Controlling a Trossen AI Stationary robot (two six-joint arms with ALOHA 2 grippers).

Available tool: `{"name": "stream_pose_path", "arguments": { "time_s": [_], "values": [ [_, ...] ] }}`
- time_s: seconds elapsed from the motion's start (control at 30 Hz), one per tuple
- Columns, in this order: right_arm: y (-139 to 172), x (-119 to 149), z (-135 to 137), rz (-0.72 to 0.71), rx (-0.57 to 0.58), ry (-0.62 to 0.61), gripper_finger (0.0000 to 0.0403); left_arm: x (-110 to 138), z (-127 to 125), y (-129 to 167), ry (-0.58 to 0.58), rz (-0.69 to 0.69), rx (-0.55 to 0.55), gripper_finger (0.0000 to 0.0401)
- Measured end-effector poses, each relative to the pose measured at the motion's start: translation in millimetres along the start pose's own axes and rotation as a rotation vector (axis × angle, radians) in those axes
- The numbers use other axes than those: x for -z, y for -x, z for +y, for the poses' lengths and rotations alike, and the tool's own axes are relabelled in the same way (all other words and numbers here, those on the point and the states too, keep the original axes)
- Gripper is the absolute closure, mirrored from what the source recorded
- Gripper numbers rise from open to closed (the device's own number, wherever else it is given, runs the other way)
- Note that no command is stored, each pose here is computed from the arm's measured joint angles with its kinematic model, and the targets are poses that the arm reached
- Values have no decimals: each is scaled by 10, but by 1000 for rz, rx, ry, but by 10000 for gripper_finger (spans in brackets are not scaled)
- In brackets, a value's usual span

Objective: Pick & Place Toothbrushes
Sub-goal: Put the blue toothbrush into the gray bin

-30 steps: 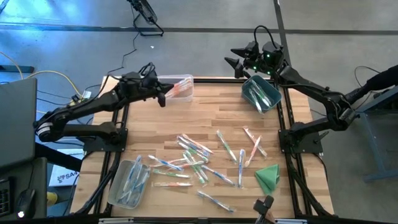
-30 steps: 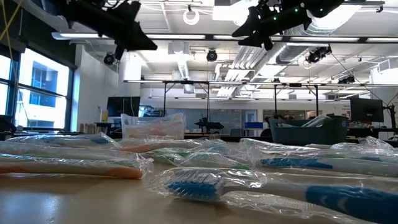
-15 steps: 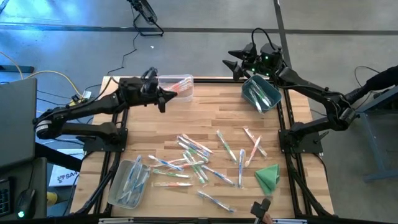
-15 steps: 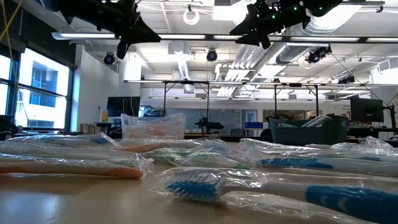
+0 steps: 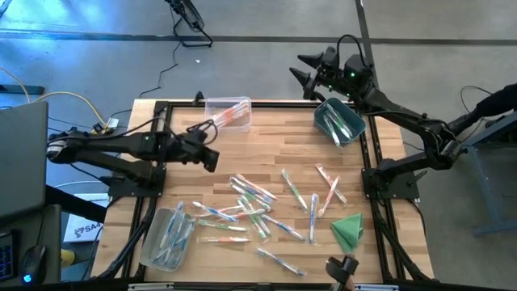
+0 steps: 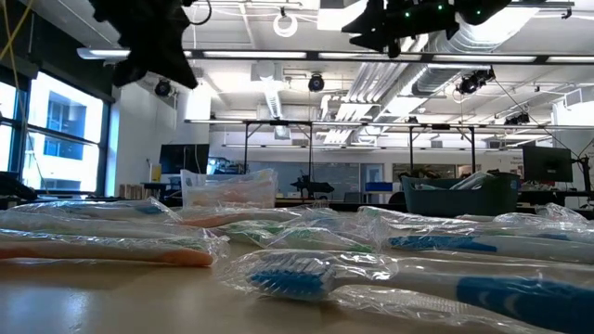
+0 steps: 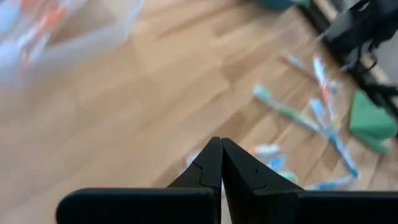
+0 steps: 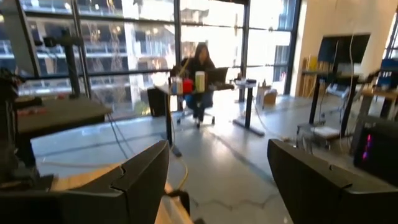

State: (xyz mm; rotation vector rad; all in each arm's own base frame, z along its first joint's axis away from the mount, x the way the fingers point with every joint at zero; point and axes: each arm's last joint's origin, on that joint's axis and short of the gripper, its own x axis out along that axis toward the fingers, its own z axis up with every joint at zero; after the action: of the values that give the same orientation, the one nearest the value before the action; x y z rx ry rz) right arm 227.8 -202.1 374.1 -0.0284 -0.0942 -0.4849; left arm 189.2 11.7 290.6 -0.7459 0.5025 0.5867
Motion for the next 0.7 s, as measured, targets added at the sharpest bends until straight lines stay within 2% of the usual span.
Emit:
{"name": "stream_pose_path", "arguments": {
  "time_s": [0.17, 0.4, 0.53, 0.7],
  "values": [
    [2, -61, 1, -62, 3, 17, 138, 28, -100, 90, 2, 105, -67, 401],
    [4, -77, -40, -83, 94, 19, 138, 71, -150, 92, -92, 320, -193, 401],
    [3, -74, -46, -83, 116, 18, 138, 117, -155, 24, -166, 410, -217, 401],
    [2, -70, -44, -78, 112, 18, 138, 148, -186, -76, -272, 452, -199, 401]
  ]
}}
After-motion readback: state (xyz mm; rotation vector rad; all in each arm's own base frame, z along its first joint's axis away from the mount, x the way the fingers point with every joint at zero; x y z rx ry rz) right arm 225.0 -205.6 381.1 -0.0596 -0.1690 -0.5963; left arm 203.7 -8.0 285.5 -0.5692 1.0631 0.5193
